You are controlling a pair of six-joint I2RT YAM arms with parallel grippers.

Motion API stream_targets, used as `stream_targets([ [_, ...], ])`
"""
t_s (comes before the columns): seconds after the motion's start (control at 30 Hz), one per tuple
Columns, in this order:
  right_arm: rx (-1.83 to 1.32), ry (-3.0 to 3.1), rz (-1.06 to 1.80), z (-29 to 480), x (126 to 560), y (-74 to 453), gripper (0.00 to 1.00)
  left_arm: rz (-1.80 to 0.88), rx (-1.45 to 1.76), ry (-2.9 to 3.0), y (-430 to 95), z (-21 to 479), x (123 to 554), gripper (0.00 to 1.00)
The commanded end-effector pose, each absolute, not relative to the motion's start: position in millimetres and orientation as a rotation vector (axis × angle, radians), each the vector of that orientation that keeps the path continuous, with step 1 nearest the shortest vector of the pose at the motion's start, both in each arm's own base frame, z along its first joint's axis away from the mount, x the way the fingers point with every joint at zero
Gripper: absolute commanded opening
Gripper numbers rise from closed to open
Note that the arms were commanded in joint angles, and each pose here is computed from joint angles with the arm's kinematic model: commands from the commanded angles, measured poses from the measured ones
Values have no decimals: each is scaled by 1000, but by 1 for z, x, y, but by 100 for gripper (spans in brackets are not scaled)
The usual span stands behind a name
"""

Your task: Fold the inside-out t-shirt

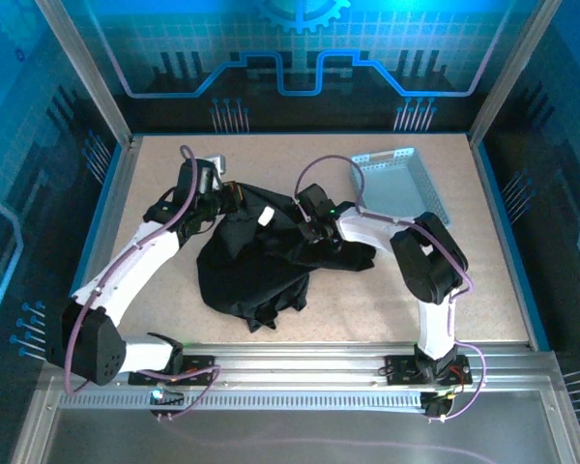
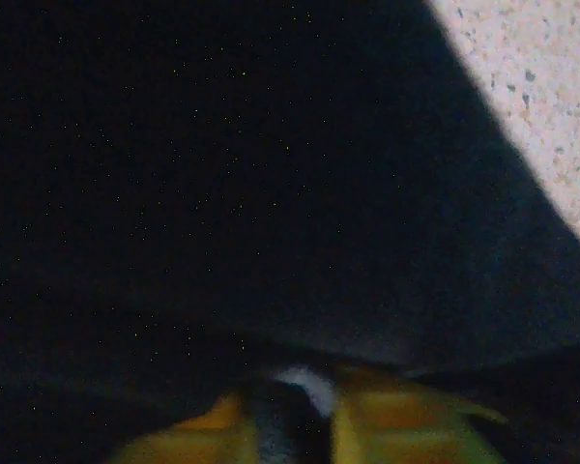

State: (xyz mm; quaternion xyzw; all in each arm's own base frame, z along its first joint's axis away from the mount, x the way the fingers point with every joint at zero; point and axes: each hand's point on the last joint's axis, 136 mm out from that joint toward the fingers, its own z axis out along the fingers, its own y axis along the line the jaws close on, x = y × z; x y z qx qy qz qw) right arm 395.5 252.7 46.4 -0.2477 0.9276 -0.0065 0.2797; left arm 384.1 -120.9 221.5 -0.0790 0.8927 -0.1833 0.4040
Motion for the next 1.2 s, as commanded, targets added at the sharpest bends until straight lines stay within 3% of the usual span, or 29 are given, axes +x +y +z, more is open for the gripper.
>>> stream_targets([
  [0.0,-647,2442,0,72,396,249,7,-466,-208,2221,-119,236,399,0],
  [0.07,-647,2422,17,89,386,245,0,-433,-213,2232,-114,233,405,0],
  [0.27,-652,2327,138,149,351,230,0,-394,-220,2253,-109,225,419,0],
  [0.4,-568,2360,218,155,342,213,0,-509,-149,2328,-131,206,421,9],
  [0.47,-540,2364,245,158,338,209,0,-552,-138,2381,-138,191,417,22],
  [0.63,-376,2395,338,167,338,194,0,-520,-186,2432,-129,171,391,67],
  [0.77,-266,2418,397,169,341,182,0,-567,-167,2402,-131,171,366,84],
  [1.0,-210,2431,454,170,343,176,0,-690,53,2429,-186,155,322,88],
  [1.17,-206,2429,458,175,344,175,0,-531,125,2498,-188,122,302,83],
])
